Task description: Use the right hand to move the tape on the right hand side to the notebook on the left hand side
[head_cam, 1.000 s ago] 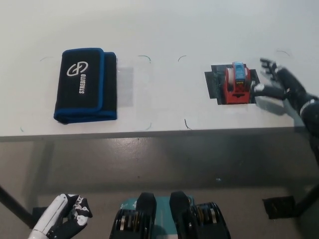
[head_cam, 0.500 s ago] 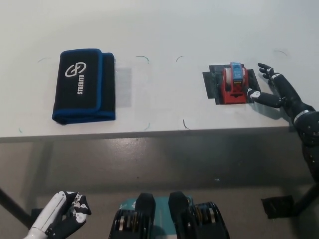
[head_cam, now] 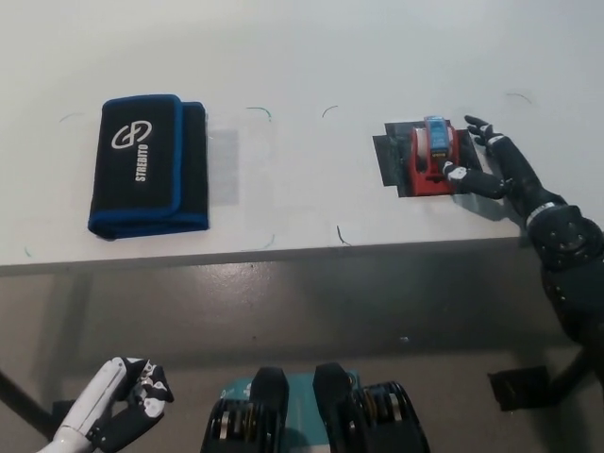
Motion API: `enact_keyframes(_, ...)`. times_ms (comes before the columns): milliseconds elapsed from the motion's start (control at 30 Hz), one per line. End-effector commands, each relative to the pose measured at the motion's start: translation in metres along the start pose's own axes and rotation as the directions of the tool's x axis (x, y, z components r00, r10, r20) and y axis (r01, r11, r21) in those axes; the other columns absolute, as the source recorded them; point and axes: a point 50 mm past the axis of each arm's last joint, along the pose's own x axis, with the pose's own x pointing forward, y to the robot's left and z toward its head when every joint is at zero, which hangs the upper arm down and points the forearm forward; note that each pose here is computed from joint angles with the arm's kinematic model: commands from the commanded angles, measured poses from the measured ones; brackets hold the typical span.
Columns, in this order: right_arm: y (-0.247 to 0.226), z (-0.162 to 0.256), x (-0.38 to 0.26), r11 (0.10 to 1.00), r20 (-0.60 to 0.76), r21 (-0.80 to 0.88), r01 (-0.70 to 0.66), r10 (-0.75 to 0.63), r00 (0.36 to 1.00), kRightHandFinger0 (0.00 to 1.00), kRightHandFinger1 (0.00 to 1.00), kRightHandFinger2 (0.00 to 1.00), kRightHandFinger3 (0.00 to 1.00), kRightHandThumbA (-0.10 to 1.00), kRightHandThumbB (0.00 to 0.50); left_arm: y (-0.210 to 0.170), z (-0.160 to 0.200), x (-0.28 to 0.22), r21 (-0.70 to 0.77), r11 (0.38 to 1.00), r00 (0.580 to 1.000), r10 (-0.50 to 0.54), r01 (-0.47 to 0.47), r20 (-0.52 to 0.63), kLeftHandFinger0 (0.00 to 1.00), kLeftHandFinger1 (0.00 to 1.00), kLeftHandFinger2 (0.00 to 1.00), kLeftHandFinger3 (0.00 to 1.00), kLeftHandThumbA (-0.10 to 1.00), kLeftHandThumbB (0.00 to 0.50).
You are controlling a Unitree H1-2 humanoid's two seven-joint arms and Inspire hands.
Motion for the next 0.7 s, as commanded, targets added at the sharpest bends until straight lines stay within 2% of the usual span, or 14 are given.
enact_keyframes(0,0.045,0.038,0.016,0.994,0.066,-0.016,-0.109,0.11,0.992,1.0,1.0,1.0,1.0,0.66,0.323,0.009,0.01,0.003,0.024,1.0,0.999,0.01,-0.011,0.054,0.17,0.16,0.25,0.42,-0.06,0.072)
enact_keyframes(200,0.06,0.046,0.019,0.992,0.071,-0.02,-0.127,0.128,0.989,1.0,1.0,1.0,1.0,0.7,0.354,0.01,0.013,0.008,0.027,1.0,0.998,0.003,-0.004,0.057,0.18,0.17,0.25,0.41,-0.01,0.079)
enact_keyframes(333,0.067,0.047,0.019,0.991,0.072,-0.022,-0.132,0.134,0.988,1.0,1.0,1.0,1.0,0.7,0.364,0.012,0.013,0.007,0.032,0.999,0.998,-0.003,0.001,0.055,0.18,0.16,0.25,0.42,-0.03,0.069)
enact_keyframes(433,0.074,0.049,0.019,0.989,0.082,-0.027,-0.146,0.148,0.986,1.0,1.0,1.0,1.0,0.73,0.364,0.012,0.015,0.007,0.034,0.999,0.998,-0.007,0.005,0.066,0.19,0.18,0.27,0.42,-0.06,0.064)
enact_keyframes(533,0.081,0.052,0.02,0.988,0.087,0.0,-0.156,0.155,0.984,1.0,1.0,1.0,1.0,0.71,0.356,0.015,0.016,0.007,0.045,0.999,0.999,-0.005,0.003,0.051,0.2,0.18,0.27,0.42,-0.03,0.067)
enact_keyframes(567,0.088,0.057,0.021,0.985,0.097,0.021,-0.172,0.169,0.981,1.0,1.0,1.0,1.0,0.77,0.437,0.015,0.016,0.007,0.049,0.999,0.998,-0.005,0.002,0.058,0.21,0.19,0.28,0.43,-0.03,0.067)
enact_keyframes(667,0.095,0.063,0.021,0.983,0.118,0.012,-0.184,0.181,0.976,1.0,1.0,1.0,1.0,0.76,0.418,0.014,0.018,0.008,0.045,0.999,0.999,-0.007,0.005,0.049,0.21,0.19,0.28,0.43,-0.03,0.069)
